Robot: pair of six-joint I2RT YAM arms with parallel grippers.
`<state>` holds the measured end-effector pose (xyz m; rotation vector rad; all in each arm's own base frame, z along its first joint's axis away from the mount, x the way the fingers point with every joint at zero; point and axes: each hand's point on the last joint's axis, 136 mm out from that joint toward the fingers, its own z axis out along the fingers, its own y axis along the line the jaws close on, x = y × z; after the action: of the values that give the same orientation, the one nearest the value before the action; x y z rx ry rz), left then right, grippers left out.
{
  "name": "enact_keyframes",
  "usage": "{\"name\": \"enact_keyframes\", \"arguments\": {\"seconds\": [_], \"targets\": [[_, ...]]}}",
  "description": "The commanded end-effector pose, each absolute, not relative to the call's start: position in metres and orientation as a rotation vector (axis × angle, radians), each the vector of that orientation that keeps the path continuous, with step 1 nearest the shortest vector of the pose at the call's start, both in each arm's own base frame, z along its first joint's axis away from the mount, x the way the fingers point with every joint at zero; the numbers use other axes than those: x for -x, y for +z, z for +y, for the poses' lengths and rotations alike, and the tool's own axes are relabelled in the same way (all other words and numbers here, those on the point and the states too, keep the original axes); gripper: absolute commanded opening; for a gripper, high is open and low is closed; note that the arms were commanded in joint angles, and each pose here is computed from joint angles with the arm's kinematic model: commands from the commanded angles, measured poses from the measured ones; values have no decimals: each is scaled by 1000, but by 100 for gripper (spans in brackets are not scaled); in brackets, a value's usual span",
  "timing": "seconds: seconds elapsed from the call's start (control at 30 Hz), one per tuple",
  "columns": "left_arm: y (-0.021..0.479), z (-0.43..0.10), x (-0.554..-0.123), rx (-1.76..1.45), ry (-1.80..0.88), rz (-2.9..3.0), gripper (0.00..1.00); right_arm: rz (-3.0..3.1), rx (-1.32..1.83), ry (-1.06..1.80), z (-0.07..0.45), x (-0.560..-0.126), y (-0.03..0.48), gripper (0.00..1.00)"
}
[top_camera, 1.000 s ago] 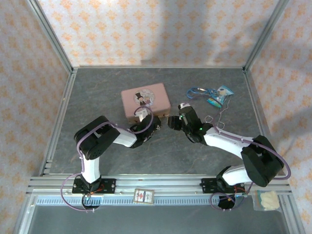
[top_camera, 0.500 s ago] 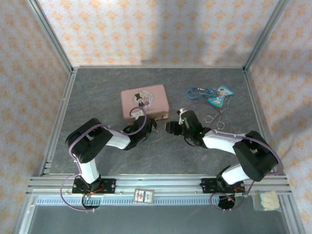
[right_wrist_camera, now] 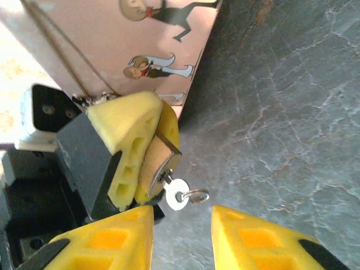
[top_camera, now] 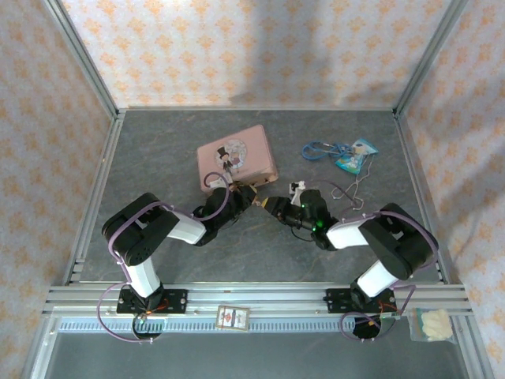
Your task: Unlock a padlock with a key
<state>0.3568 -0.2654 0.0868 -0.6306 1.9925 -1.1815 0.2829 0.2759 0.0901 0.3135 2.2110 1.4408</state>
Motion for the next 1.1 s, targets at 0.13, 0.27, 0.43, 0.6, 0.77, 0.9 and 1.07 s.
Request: {"name": "enact_keyframes", "arguments": {"seconds": [0.13,0.27,0.43,0.6,0.77,0.9,1.07], "targets": [[128,-272,-355,652,-1384,1846,0,2062,-408,1693,288,-289,114,31],[131,-274,-356,652,-1399,1837,0,2045,-412,1721,291,-291,113,31],[134,-274,-356,657,-1411,1827,0,2038,-412,1749,294,-292,113,28],[140,-275,-356,670,-1446,1798,0,2029,-415,1793,298,-289,113,27],[146,-277,-356,669,-1466,1780,0,2011,-447,1824,298,-289,112,17],[148,-276,-354,665,-1469,1777,0,1995,-487,1845,296,-292,114,6],[148,-271,-348,618,-1463,1746,0,1933,-640,2015,293,-294,132,0]]}}
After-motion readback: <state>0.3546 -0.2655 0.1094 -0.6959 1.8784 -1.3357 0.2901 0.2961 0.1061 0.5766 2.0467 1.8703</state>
